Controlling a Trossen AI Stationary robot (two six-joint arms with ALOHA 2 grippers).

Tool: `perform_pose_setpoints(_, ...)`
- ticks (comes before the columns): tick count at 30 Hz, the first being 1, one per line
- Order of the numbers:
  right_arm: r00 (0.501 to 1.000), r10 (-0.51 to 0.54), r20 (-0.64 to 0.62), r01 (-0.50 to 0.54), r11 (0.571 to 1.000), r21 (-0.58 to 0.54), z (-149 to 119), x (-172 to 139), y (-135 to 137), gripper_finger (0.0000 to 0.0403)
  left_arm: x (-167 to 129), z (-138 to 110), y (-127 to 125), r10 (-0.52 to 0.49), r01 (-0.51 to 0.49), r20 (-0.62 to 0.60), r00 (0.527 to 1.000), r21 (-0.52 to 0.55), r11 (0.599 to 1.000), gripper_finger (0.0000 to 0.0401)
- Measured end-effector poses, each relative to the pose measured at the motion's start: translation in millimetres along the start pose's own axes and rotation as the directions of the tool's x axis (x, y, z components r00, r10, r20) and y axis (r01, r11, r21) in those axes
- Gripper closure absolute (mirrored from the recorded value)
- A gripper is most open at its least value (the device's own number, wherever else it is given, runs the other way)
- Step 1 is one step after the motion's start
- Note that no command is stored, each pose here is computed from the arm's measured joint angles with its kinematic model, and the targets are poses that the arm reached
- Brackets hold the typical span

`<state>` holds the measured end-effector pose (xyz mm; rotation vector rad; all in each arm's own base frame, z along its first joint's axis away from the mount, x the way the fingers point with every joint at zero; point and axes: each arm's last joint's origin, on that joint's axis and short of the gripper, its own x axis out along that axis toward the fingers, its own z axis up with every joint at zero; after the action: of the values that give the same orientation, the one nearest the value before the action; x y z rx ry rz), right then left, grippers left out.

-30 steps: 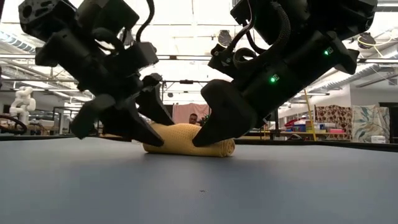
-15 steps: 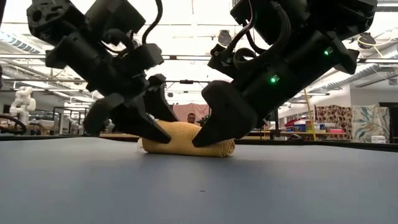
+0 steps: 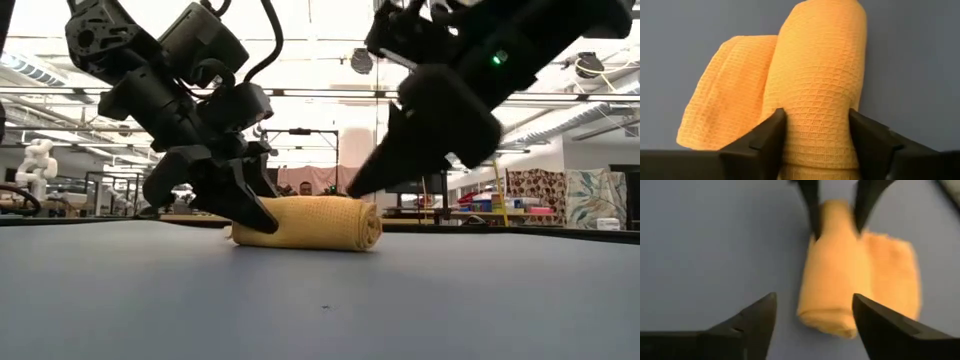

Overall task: Roll towel into tight, uniform cylinder
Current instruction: Roll the orange microfiber cloth

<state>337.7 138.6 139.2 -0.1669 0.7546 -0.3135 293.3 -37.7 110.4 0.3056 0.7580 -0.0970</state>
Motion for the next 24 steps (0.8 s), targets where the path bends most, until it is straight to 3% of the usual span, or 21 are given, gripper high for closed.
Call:
perform_pose_setpoints(4,0.999,-0.043,0.026,0.043,0.999,0.029,1,-3,2,0.0111,0,0,-1,-0.020,0.020,0.006,1.000,0.001,1.000,0.0247)
perform_pose_setpoints(8,0.999,-0.050,-0.008,0.050,0.998,0.043,-6,10,2,0.0091,0,0,0,-0.046,0.046,0.008,0.999,0.000,0.999,0.0265)
perform_pose_setpoints(19,0.998,-0.066,-0.006,0.066,0.991,0.113,-13,33,2,0.0091,1,-1,2,-0.096,0.096,0.012,0.995,-0.036,0.995,0.0268)
perform_pose_setpoints(24,0.996,-0.060,-0.073,0.074,0.972,0.221,-18,41,-5,0.0135,1,-1,2,-0.103,0.103,0.018,0.995,-0.037,0.994,0.0269)
